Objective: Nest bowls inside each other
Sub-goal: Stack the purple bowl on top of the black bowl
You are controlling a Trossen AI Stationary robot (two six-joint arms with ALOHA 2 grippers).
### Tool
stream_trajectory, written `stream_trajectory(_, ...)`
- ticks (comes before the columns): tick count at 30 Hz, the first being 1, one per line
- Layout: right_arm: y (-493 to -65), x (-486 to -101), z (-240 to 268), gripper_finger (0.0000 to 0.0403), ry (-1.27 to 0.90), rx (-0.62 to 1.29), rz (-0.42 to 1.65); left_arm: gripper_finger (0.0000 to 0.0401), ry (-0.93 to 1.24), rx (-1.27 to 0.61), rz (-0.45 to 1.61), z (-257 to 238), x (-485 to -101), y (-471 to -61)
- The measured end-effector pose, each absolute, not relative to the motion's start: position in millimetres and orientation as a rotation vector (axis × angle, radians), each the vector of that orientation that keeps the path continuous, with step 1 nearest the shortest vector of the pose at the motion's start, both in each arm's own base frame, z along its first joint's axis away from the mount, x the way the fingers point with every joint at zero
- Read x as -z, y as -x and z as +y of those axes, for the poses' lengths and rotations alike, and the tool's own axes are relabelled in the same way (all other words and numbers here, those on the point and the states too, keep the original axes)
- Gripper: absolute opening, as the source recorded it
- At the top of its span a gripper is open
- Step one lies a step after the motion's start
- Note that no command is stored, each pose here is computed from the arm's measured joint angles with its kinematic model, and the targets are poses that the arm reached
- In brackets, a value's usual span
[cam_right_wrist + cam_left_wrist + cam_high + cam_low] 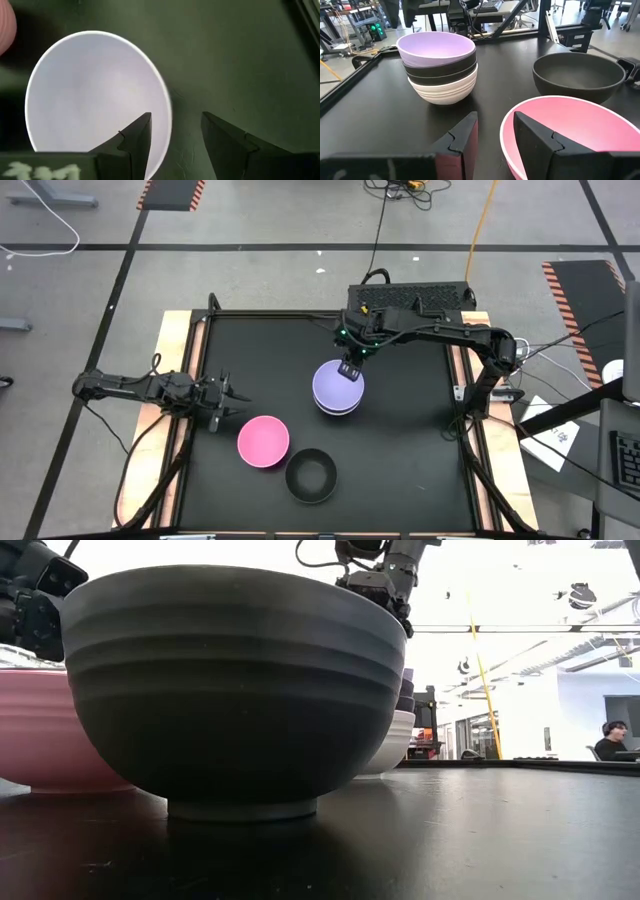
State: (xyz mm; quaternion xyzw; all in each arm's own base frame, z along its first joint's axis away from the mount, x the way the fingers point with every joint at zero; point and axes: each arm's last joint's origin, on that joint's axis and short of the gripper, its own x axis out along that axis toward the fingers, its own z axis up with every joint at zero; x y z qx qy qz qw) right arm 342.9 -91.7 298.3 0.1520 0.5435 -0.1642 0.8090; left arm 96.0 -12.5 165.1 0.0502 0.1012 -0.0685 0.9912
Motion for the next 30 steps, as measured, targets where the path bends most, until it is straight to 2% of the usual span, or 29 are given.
stream_trajectory(6, -343, -297, -91, 0.0164, -0.311, 0.338, 1.164, 0.0129, -0.068, 0.133, 0.17, -13, -168, -97)
stream_trajectory(13, -335, -276, -92, 0.0163, -0.328, 0.347, 1.259, 0.0129, -0.065, 0.118, 0.188, -12, -166, -96)
stream_trajectory(23, -333, -267, -98, 0.0099, -0.334, 0.356, 1.26, 0.0129, -0.077, 0.108, 0.181, -12, -167, -97)
stream_trajectory(30, -336, -268, -99, 0.0082, -0.335, 0.352, 1.232, 0.0129, -0.064, 0.107, 0.191, -12, -166, -96)
